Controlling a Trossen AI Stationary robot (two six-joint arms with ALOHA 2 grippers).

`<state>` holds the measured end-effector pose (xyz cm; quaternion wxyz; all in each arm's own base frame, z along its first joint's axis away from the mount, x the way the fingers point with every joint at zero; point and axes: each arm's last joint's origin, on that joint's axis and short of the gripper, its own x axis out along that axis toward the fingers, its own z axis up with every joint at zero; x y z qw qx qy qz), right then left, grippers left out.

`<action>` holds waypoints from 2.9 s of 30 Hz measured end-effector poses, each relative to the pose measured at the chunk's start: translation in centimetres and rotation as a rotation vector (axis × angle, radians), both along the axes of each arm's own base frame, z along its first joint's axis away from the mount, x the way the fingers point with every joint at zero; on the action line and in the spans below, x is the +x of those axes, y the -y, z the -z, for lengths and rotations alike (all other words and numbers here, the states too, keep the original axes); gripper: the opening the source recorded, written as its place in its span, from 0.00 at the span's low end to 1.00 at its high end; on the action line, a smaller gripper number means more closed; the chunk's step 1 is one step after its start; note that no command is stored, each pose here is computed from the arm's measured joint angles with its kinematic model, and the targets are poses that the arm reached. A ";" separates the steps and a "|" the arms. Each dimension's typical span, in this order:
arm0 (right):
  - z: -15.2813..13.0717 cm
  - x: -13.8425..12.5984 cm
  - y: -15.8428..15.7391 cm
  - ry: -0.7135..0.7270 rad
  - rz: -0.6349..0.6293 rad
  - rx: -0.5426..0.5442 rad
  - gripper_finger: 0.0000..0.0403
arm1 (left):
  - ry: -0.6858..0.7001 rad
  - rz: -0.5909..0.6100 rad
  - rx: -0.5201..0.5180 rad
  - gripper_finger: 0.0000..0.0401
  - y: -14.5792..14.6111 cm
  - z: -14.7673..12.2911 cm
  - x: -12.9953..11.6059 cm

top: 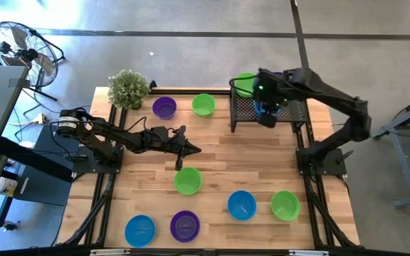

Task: Pick & Place Mini bowls
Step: Stack the blue bowl on the other blue bowl on the shelf, then stack the green bowl on the other green bowl on the shelf

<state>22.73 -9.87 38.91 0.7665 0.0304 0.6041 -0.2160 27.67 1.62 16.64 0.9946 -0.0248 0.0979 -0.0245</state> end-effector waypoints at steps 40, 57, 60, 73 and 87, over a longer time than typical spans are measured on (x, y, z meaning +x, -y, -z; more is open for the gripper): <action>5.5 0.0 2.9 -0.049 0.024 0.108 0.23 | -0.014 0.000 -0.001 0.00 0.0 0.1 0.0; 2.8 -1.1 0.1 0.273 -0.111 -0.028 0.00 | -0.022 0.013 -0.003 0.00 0.0 0.2 0.0; 3.4 -2.3 -1.4 0.459 -0.157 -0.087 0.00 | -0.022 0.014 -0.003 0.00 0.0 0.2 0.0; 12.4 -4.7 -6.5 1.110 -0.371 -0.254 0.00 | -0.211 0.032 -0.071 0.00 0.6 -0.3 0.4; 18.1 -5.8 -9.1 1.260 -0.444 -0.260 0.00 | -0.459 0.071 -0.005 0.00 5.1 -7.5 -3.5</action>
